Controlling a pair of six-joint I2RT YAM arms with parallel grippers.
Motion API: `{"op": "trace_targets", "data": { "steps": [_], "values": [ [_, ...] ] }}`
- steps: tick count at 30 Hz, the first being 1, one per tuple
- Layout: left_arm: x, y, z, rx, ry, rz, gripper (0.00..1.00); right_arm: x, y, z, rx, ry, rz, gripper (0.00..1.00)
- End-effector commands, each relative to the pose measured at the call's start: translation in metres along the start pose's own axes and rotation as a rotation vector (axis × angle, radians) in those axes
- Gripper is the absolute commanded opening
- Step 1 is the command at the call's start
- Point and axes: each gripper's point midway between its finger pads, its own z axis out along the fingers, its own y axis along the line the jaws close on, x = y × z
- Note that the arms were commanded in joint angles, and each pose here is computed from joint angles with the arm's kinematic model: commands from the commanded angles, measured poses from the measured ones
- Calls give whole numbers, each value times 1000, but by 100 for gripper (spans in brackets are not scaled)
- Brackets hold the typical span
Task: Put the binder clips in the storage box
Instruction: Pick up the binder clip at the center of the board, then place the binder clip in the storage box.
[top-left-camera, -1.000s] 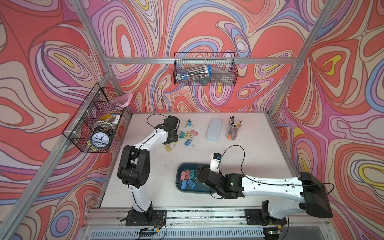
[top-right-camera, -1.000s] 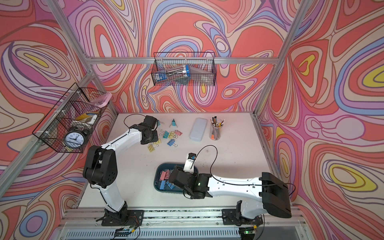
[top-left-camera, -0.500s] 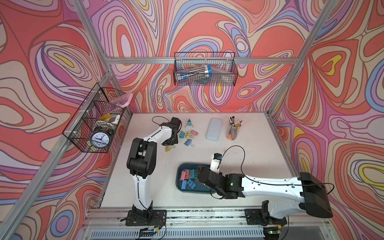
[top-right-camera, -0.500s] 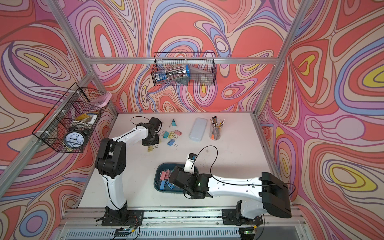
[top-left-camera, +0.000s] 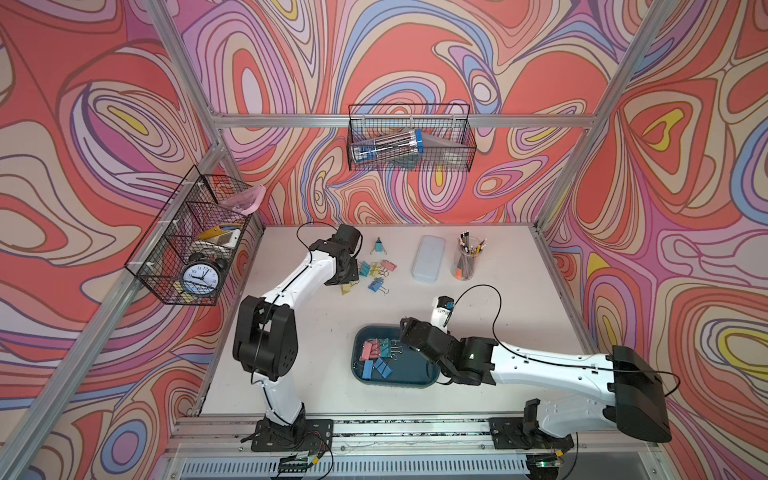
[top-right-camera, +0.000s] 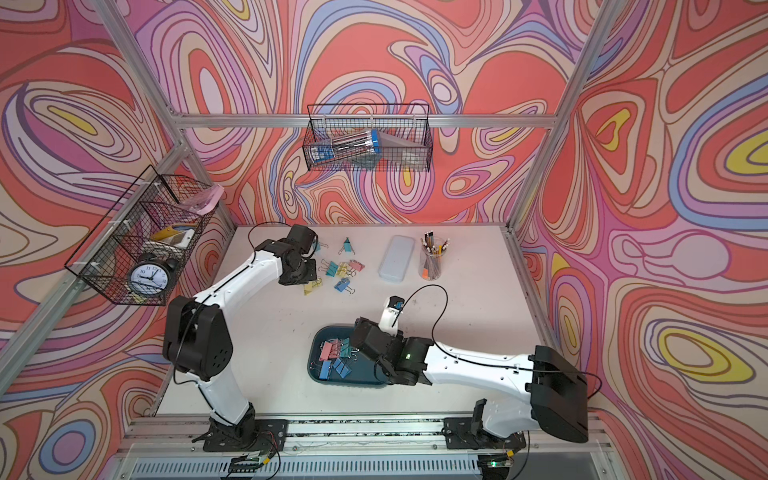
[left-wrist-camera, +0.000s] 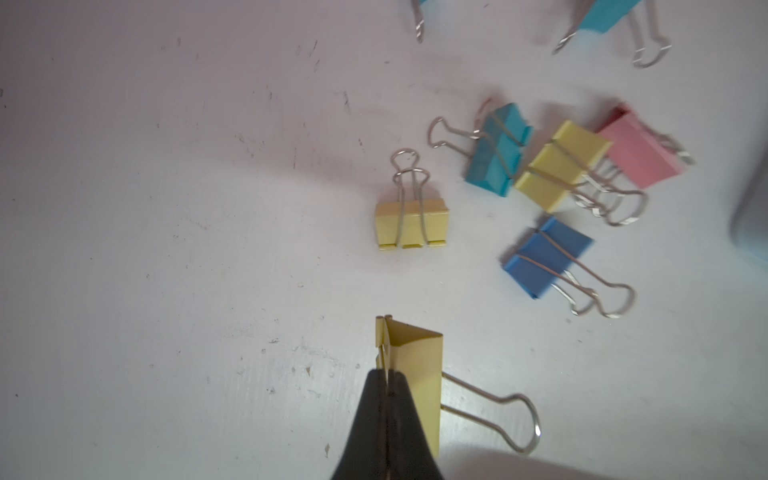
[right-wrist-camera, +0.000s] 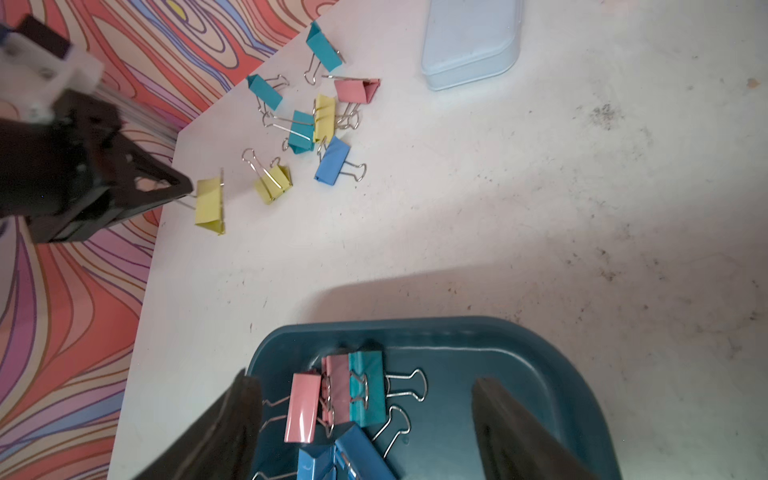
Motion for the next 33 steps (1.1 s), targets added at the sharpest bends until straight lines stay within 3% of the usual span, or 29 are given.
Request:
{"op": "trace_targets", "data": {
  "steps": [1, 9, 15, 19, 24, 29, 33],
  "values": [
    [20, -27, -43, 123, 8, 60, 0, -12, -12, 7, -15, 9, 10, 85],
    [82, -81, -133, 227, -66, 262, 0, -39, -59, 18, 81, -27, 90, 98],
    [149, -111, -151, 269, -34, 363, 0, -48, -95, 17, 125, -55, 178, 98],
    [194, -132, -142, 259, 2, 429, 0, -47, -110, 12, 128, -61, 210, 98],
    [244, -137, -100, 154, 102, 525, 0, -44, -123, 4, 154, -63, 224, 98],
    [271, -134, -67, 111, 145, 577, 0, -40, -130, 2, 148, -68, 257, 98],
    [273, -125, -50, 46, 127, 589, 0, -36, -131, 5, 141, -55, 274, 98]
  ]
}}
